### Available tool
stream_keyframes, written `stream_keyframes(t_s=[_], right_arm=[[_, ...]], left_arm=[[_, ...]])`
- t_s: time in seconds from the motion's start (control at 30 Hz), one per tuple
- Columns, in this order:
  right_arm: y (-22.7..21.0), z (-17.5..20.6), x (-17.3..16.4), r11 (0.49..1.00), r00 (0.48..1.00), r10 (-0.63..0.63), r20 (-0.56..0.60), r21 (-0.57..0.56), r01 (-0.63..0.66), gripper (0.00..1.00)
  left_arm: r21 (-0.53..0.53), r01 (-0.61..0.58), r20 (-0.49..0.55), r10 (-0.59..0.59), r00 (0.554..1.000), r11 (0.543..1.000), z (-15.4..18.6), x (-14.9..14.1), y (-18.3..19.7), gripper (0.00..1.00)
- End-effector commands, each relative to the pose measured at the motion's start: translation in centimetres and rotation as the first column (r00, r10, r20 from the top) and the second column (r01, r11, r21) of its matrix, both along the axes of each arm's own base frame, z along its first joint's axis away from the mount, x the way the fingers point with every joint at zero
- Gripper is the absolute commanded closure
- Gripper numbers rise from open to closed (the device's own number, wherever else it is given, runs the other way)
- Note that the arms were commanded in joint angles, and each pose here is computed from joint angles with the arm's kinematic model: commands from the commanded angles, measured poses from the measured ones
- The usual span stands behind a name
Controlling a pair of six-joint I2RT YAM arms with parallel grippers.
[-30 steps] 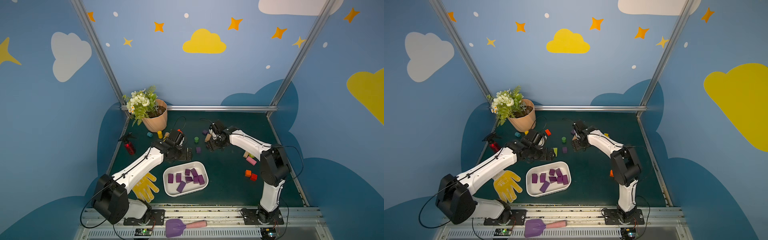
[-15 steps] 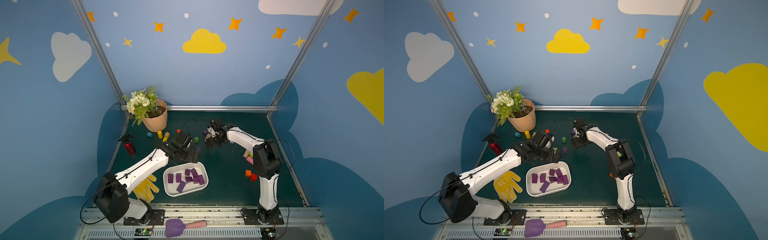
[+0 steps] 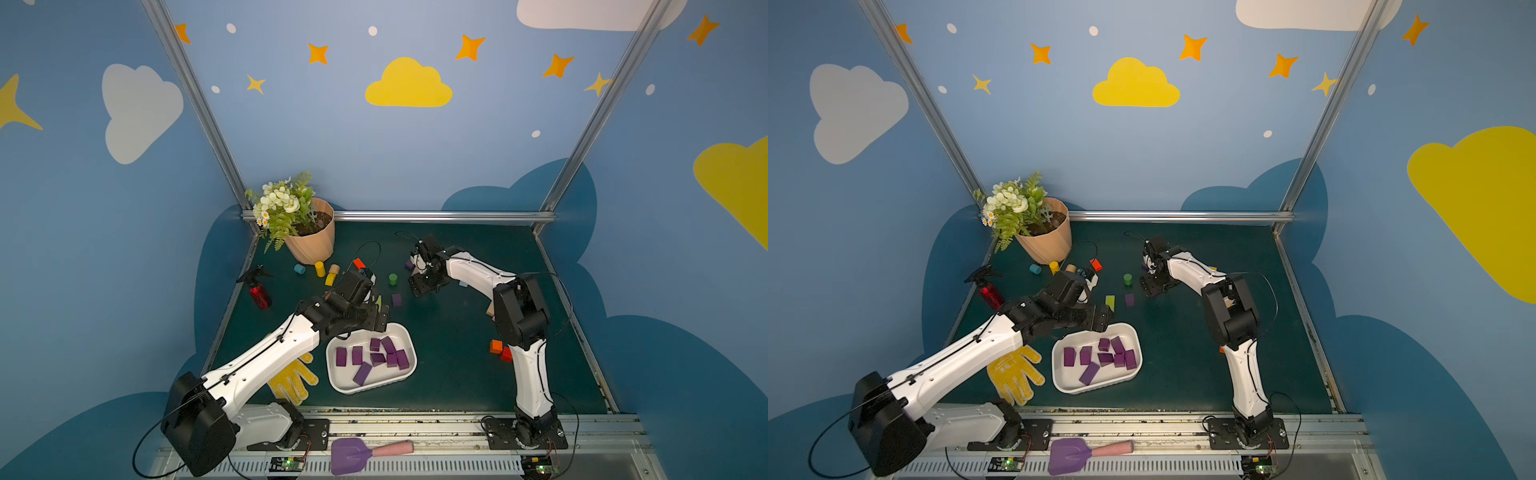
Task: Pick purple bricks into the storage bin
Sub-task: Pick up the building block from the center of the board.
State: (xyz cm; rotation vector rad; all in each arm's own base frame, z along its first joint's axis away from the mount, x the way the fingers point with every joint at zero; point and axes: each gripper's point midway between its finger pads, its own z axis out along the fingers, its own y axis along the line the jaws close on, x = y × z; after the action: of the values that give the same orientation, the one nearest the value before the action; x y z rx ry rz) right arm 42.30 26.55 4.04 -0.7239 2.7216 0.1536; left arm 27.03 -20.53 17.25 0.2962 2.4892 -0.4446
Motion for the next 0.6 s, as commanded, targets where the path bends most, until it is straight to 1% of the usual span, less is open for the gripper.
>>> stream_keyframes(t_s=[0.0,0.1,0.27,0.37,0.47,0.57], right_arm=[[-0.1,-0.6,0.3,1.000,1.000,0.015,-0.019,-0.010,-0.016,0.17],[0.1,-1.2,0.3,1.000,0.999,0.024,-0.029,-0.013,-0.025,0.18],[0.2,-2.1,0.4,0.999,0.999,0.030,-0.043,-0.019,-0.031,0.19],[0.3,-2.2,0.5,0.999,0.998,0.031,-0.049,-0.019,-0.032,0.21],[0.4,-2.2,0.3,0.999,0.998,0.032,-0.054,-0.013,-0.033,0.28],[0.2,-2.0,0.1,0.999,0.998,0.031,-0.059,-0.015,-0.032,0.38]], left_arm=[[-0.004,0.013,0.087,-0.013,0.996,1.000,1.3,0.6,0.1,0.00],[0.002,0.015,0.099,-0.015,0.995,1.000,1.4,0.5,0.3,0.00],[0.011,0.011,0.085,-0.012,0.996,1.000,1.2,0.4,0.4,0.00],[0.005,0.009,0.081,-0.010,0.997,1.000,1.2,0.3,0.4,0.00],[0.002,0.004,0.080,-0.004,0.997,1.000,1.4,0.4,0.4,0.00],[0.010,-0.004,0.079,0.003,0.997,1.000,1.5,0.5,0.5,0.00]])
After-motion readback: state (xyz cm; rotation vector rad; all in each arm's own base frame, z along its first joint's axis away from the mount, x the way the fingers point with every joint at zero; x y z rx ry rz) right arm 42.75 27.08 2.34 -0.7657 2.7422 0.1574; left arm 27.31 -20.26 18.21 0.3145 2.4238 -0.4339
